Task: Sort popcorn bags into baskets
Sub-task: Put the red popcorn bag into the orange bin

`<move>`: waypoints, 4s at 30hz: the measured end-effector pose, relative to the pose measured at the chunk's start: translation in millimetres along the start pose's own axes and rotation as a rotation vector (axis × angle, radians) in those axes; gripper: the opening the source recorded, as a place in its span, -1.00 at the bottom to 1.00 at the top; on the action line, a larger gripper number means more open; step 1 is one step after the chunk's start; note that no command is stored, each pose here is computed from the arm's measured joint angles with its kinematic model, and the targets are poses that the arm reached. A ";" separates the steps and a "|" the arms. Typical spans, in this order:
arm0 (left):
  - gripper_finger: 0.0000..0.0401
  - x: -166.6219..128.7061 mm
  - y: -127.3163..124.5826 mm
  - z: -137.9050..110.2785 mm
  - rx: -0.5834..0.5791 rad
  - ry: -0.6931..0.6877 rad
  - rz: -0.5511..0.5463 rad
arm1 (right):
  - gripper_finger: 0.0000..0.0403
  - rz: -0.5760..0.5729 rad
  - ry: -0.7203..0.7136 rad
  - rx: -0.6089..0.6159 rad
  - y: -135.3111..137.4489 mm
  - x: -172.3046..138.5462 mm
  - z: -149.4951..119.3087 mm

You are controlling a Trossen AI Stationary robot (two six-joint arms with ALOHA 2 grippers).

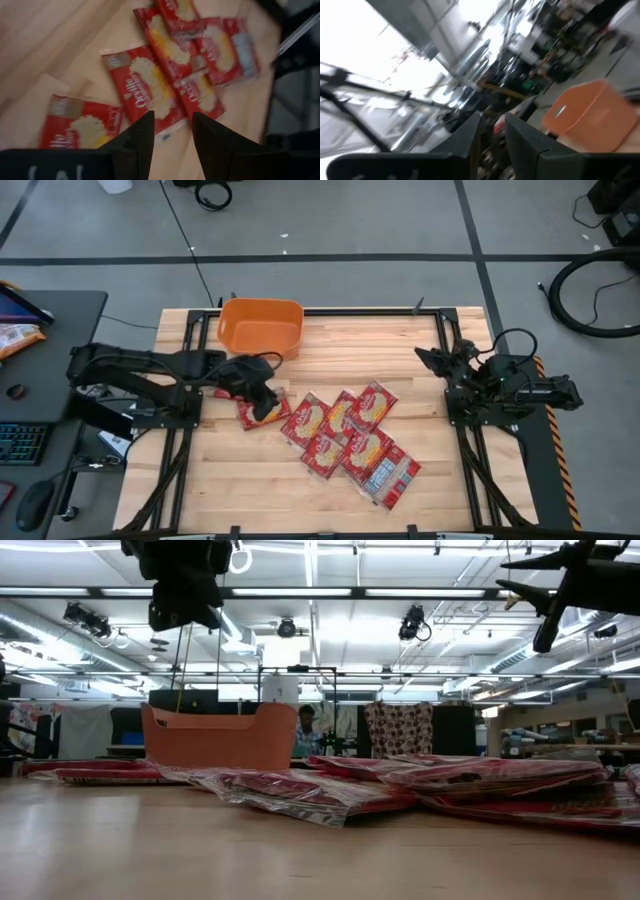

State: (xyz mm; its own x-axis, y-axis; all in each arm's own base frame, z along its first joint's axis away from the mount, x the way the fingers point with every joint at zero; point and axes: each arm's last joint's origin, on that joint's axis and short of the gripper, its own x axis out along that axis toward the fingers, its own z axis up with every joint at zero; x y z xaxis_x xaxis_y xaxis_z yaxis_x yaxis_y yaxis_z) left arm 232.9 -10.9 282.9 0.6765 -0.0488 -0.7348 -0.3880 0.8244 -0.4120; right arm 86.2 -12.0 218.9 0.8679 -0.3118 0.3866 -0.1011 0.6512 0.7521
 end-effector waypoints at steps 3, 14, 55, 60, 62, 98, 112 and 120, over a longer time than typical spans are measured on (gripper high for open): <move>-0.32 1.6 -7.7 3.1 0.129 0.041 0.028 | -0.55 0.028 0.044 0.022 0.5 0.7 -1.8; -0.32 -5.1 3.3 -21.0 0.161 0.302 0.193 | -0.60 -0.016 0.183 -0.205 36.7 26.8 18.6; 0.11 63.9 52.3 -94.0 0.595 0.675 0.661 | -0.61 -0.179 0.435 -0.513 57.6 97.7 10.9; 0.11 80.3 59.8 -98.0 0.583 0.767 0.702 | -0.61 -0.180 0.434 -0.502 57.6 97.8 10.9; 0.11 85.0 62.4 -99.7 0.572 0.804 0.698 | -0.61 -0.182 0.434 -0.493 57.6 97.7 10.9; -0.98 100.2 66.1 -79.7 0.501 1.005 0.625 | -0.61 -0.142 0.431 -0.473 60.1 98.7 11.5; -0.99 43.1 28.5 -33.3 0.513 0.820 0.427 | -0.61 -0.130 0.448 -0.472 60.0 98.3 10.7; -1.00 8.2 15.4 1.7 0.520 0.741 0.481 | -0.61 -0.125 0.452 -0.497 59.9 98.3 10.6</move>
State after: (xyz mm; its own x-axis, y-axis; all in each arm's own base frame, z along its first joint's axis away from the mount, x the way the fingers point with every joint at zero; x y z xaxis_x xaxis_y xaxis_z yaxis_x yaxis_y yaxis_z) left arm 233.6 2.4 271.5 -0.1046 0.1610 -0.9814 -0.0772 0.9825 0.1694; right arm 160.3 -11.0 307.6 0.9872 -0.1565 -0.0294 0.1551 0.9032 0.4003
